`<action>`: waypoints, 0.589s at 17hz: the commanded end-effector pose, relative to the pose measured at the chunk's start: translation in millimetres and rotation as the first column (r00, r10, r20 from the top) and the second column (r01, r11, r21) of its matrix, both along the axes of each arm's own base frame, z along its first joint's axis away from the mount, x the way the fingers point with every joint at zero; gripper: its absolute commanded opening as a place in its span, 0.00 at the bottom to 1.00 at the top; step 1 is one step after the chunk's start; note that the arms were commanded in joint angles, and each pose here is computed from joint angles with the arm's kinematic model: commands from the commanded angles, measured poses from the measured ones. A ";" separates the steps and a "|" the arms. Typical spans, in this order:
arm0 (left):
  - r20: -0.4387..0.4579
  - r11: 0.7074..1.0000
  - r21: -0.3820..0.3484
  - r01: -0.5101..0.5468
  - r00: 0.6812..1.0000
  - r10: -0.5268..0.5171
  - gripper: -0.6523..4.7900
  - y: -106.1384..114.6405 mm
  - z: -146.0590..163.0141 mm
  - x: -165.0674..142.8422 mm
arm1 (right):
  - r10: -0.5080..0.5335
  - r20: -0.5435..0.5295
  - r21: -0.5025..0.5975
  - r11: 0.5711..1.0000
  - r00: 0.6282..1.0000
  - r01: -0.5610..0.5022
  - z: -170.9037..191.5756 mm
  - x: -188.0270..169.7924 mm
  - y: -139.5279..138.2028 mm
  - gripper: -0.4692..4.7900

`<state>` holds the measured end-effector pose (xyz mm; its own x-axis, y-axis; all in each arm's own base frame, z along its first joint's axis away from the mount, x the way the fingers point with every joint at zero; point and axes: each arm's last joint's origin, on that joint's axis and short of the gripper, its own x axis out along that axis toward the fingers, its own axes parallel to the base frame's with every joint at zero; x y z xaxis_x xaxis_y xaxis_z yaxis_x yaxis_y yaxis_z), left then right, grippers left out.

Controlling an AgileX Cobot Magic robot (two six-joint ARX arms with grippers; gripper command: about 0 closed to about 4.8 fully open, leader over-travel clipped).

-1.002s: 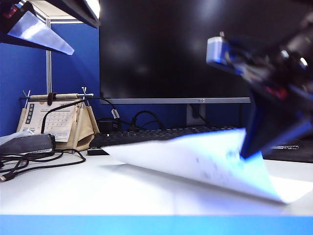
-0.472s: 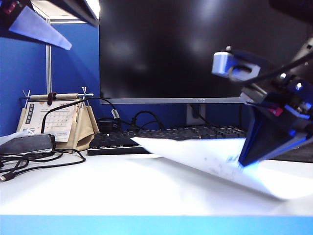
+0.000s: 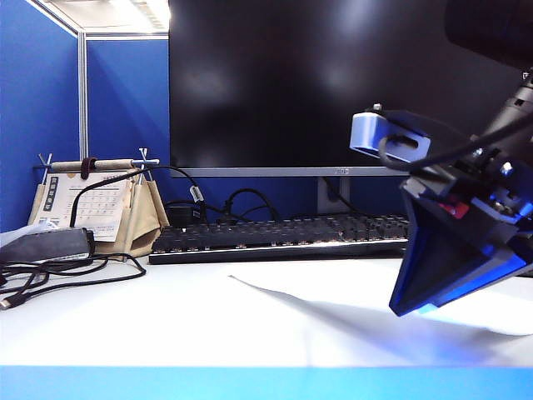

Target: Put a wrinkled paper upside down.

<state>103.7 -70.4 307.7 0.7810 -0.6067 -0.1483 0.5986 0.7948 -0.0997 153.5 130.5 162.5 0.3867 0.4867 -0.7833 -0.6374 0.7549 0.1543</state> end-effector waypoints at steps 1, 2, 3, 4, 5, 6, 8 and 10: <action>0.032 0.999 -0.028 -0.038 0.999 0.038 0.86 16.4 -22.8 -23.2 | 0.019 0.011 0.090 0.996 1.000 -0.020 10.7 -1.5 1.5 0.49; 0.049 0.997 -0.066 -0.039 0.998 0.042 0.86 22.4 -34.3 -32.5 | 0.010 0.023 0.132 0.991 1.000 -0.013 17.3 -3.1 0.7 0.49; 0.059 0.995 -0.092 -0.041 0.997 0.047 0.86 25.5 -41.9 -37.0 | 0.006 0.043 0.152 0.988 0.999 -0.012 22.4 -4.6 -0.6 0.49; 0.062 0.988 -0.141 -0.066 0.995 0.075 0.86 30.1 -56.5 -42.7 | -0.008 0.105 0.200 0.980 0.994 -0.014 36.5 -9.0 -4.6 0.49; 0.058 0.985 -0.153 -0.074 0.995 0.084 0.86 30.9 -63.6 -43.6 | -0.030 0.139 0.213 0.977 0.990 0.000 42.4 -11.0 -7.1 0.49; 0.044 0.983 -0.157 -0.096 0.994 0.104 0.86 31.1 -74.0 -42.9 | -0.079 0.203 0.232 0.972 0.976 0.031 52.5 -14.9 -12.3 0.49; 0.003 0.981 -0.155 -0.116 0.993 0.117 0.86 28.7 -93.3 -38.5 | -0.220 0.322 0.278 0.952 0.921 0.130 71.3 -23.0 -24.7 0.48; -0.020 0.983 -0.138 -0.122 0.992 0.121 0.86 23.9 -115.8 -31.0 | -0.394 0.445 0.333 0.906 0.804 0.260 87.3 -35.9 -42.9 0.46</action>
